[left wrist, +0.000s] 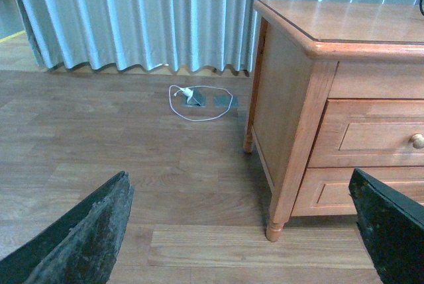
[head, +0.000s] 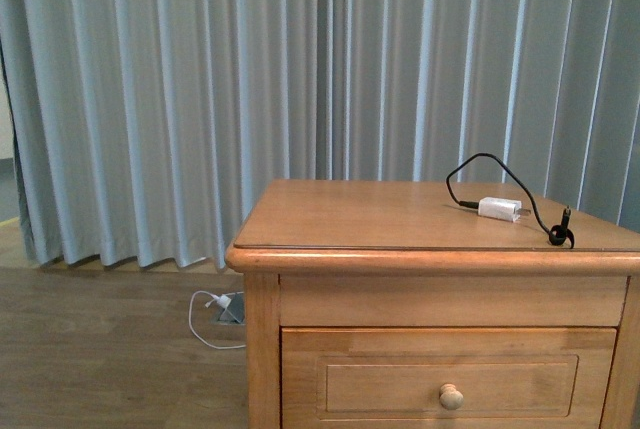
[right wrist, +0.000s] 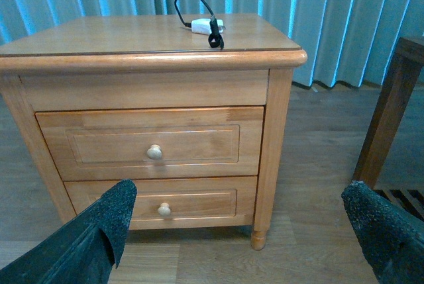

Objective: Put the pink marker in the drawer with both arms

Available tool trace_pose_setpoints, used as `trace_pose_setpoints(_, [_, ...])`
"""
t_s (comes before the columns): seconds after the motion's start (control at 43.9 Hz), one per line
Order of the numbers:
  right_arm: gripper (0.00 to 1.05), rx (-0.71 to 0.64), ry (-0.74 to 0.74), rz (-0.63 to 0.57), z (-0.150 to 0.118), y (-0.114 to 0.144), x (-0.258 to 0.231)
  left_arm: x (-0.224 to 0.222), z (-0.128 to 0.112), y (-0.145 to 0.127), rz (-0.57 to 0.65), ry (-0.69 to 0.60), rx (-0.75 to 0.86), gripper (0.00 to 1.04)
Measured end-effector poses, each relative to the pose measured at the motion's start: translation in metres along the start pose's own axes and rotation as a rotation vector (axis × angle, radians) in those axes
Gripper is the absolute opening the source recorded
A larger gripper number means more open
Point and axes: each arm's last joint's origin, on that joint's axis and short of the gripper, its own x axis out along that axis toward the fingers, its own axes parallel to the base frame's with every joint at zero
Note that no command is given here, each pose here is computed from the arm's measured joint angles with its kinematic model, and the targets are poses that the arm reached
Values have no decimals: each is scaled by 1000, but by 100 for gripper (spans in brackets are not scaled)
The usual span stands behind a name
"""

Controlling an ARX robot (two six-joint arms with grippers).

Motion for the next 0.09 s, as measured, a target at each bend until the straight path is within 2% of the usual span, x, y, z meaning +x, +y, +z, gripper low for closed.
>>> trace_pose_setpoints(0.091, [96,0,0,0,0,0,0,0,0,0,0,0,0,99])
